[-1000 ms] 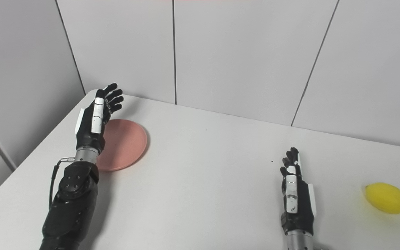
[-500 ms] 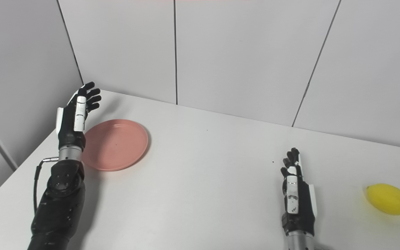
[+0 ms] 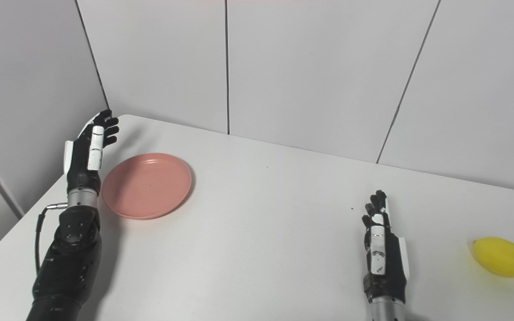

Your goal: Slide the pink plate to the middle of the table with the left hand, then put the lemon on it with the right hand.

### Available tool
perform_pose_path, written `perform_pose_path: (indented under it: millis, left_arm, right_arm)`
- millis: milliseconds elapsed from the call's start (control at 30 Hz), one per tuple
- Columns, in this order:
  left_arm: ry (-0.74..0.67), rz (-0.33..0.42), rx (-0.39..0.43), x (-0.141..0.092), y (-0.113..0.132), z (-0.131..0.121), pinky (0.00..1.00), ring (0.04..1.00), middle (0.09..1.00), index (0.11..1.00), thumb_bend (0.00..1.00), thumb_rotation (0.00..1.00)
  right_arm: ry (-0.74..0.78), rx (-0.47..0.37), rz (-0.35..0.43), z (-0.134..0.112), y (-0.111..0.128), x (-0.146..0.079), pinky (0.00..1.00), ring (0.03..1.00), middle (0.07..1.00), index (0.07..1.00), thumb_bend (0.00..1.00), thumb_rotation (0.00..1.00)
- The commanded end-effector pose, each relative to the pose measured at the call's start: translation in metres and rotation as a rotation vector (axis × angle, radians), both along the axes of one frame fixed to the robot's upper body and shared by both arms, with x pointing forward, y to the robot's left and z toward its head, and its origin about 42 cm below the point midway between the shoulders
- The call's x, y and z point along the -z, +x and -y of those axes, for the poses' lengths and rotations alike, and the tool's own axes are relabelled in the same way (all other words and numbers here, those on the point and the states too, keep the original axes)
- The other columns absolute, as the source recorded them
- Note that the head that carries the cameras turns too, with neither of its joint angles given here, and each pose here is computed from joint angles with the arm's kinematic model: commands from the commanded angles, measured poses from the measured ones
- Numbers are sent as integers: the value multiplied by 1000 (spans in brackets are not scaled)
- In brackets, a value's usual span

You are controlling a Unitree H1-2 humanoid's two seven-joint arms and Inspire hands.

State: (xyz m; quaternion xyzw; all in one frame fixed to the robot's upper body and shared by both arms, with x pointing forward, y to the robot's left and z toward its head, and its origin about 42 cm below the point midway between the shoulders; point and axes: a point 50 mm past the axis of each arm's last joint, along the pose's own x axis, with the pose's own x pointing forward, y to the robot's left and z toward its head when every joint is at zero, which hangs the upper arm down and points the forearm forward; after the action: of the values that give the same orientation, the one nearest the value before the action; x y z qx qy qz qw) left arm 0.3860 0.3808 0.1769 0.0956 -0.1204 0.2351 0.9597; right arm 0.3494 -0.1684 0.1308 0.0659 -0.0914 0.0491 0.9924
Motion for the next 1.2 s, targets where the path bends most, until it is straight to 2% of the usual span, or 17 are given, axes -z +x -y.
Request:
perform_pose_path:
  millis: [0, 633, 833, 1167]
  left_arm:
    - [35, 70, -1, -19, 5, -10, 780, 792, 795, 782, 717, 1000]
    - [-2, 12, 8, 3, 6, -24, 794, 812, 814, 801, 693, 1000]
    - [-67, -25, 17, 13, 9, -23, 852, 833, 825, 812, 676, 1000]
    - [-131, -51, 61, 27, 15, -21, 847, 821, 819, 812, 674, 1000]
  right_arm:
    - [7, 0, 50, 3, 1, -1, 1000, 1000, 1000, 1000, 755, 1000]
    - [-5, 2, 57, 6, 2, -1, 1000, 1000, 1000, 1000, 754, 1000]
    - [5, -1, 56, 5, 2, -1, 1000, 1000, 1000, 1000, 751, 1000]
    - [12, 5, 54, 3, 1, -1, 1000, 1000, 1000, 1000, 749, 1000]
